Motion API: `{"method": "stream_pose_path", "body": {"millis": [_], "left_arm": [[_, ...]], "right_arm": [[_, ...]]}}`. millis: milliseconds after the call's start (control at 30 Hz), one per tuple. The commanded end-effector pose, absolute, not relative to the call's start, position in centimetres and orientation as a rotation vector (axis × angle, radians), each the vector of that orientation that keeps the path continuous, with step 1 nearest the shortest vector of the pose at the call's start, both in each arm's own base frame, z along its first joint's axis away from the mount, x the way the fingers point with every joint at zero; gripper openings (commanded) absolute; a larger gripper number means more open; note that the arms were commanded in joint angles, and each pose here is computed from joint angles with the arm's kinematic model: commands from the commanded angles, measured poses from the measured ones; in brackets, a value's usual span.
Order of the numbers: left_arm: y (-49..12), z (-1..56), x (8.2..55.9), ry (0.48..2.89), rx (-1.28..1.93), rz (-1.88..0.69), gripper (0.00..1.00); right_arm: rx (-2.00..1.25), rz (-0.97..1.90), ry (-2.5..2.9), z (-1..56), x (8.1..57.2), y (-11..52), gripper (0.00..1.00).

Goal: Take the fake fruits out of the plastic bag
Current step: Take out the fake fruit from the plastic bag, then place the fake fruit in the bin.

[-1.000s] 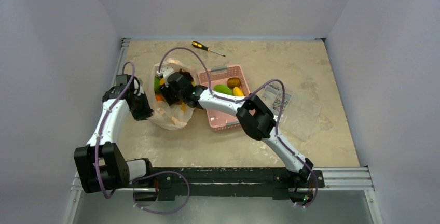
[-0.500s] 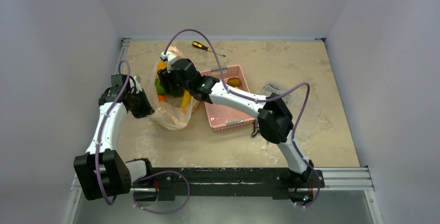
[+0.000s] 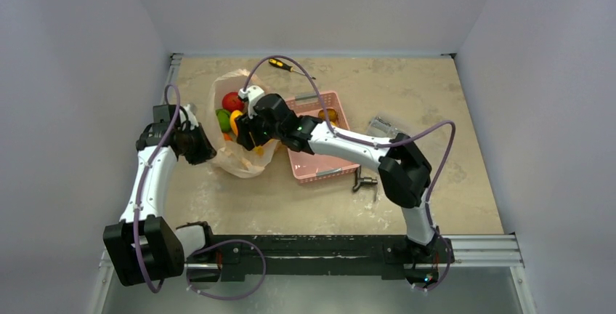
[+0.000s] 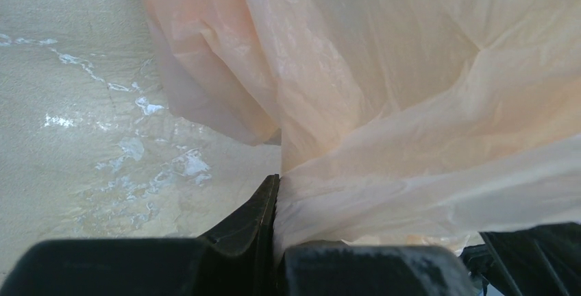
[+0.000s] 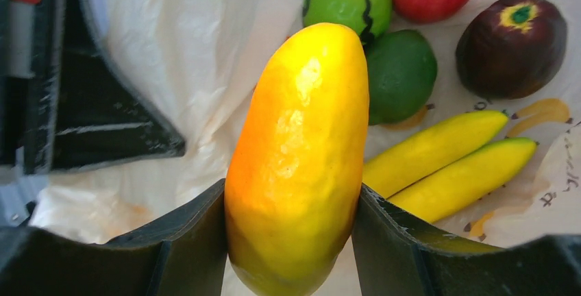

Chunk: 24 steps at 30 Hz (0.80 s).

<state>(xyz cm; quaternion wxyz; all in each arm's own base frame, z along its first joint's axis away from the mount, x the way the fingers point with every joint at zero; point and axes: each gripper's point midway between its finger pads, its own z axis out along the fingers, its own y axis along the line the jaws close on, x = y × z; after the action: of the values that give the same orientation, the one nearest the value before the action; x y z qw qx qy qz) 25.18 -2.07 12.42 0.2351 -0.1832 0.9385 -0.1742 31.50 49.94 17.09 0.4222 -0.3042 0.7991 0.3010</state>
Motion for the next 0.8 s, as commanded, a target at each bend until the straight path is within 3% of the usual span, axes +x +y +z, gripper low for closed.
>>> {"method": "stream_pose_path", "body": {"millis": [0,233,500,767], "left_arm": [[-2.4,15.4,27.2,2.461,-0.455,-0.534,0.00],[-1.9,15.9,27.6,2.485,-0.416,-0.500,0.00],[-1.2,15.1,27.6,2.497,-0.400,-0.441,0.00],[-1.7,14.8,27.3,2.484,-0.402,-0.469,0.00]], "right_arm": [[-0.783,0.899,1.925,22.2,29.1,49.6,0.00],[-0.764,0.822,1.878,25.1,28.0,45.2,0.00],[-0.600,0.628,1.858,24.2,28.2,36.8,0.00],[-0.556,0.470,2.040,16.6,30.8,30.8,0.00]]}}
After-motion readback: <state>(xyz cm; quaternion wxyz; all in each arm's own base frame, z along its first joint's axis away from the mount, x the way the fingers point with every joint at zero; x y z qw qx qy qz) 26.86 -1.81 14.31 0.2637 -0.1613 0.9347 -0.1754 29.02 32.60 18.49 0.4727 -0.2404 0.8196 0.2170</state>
